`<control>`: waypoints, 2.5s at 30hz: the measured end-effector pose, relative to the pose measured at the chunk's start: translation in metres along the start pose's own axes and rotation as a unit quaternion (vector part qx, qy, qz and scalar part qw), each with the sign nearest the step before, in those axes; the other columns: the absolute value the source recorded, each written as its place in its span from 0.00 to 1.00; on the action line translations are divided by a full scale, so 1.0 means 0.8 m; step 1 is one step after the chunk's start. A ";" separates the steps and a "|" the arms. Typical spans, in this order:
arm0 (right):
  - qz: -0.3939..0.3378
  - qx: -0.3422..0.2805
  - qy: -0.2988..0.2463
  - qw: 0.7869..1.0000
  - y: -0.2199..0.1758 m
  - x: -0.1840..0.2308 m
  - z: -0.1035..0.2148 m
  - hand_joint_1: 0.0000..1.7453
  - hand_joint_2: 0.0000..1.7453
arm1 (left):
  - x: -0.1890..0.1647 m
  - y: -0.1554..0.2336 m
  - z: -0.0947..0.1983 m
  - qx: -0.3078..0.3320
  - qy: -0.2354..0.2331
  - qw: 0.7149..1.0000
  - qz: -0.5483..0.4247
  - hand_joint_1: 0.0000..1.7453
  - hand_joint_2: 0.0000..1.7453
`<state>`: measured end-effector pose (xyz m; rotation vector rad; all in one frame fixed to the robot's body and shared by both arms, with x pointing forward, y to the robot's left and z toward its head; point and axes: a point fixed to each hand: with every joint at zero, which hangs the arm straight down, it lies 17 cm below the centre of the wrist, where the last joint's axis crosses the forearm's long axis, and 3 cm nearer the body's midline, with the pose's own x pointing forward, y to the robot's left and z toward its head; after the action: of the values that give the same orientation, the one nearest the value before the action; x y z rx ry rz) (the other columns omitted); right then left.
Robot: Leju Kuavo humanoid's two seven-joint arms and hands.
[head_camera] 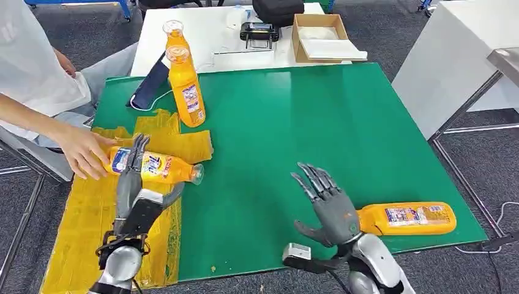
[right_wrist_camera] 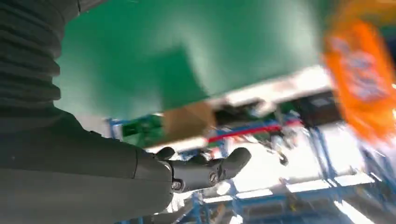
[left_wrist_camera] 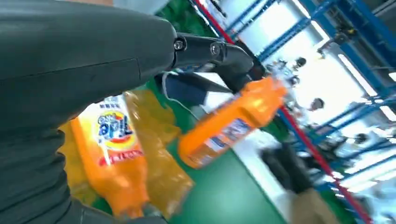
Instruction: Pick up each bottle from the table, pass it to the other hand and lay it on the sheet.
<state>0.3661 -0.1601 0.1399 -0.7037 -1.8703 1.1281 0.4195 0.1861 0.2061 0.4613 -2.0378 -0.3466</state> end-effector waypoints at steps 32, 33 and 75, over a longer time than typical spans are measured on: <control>0.034 0.030 0.025 0.999 0.007 -0.046 0.032 0.00 1.00 | 0.036 0.025 0.001 0.025 -0.028 0.999 0.016 0.00 1.00; 0.034 0.030 0.025 0.999 0.007 -0.046 0.032 0.00 1.00 | 0.037 0.025 0.001 0.025 -0.029 0.999 0.017 0.00 1.00; 0.186 0.106 0.306 0.928 -0.018 -0.347 0.147 0.00 1.00 | 0.049 0.006 -0.004 -0.016 -0.030 0.991 0.126 0.00 1.00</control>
<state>0.4048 -0.4348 0.0223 -1.1599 -1.0975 1.1468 0.4039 0.1722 0.2398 0.1709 -2.1167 -0.2408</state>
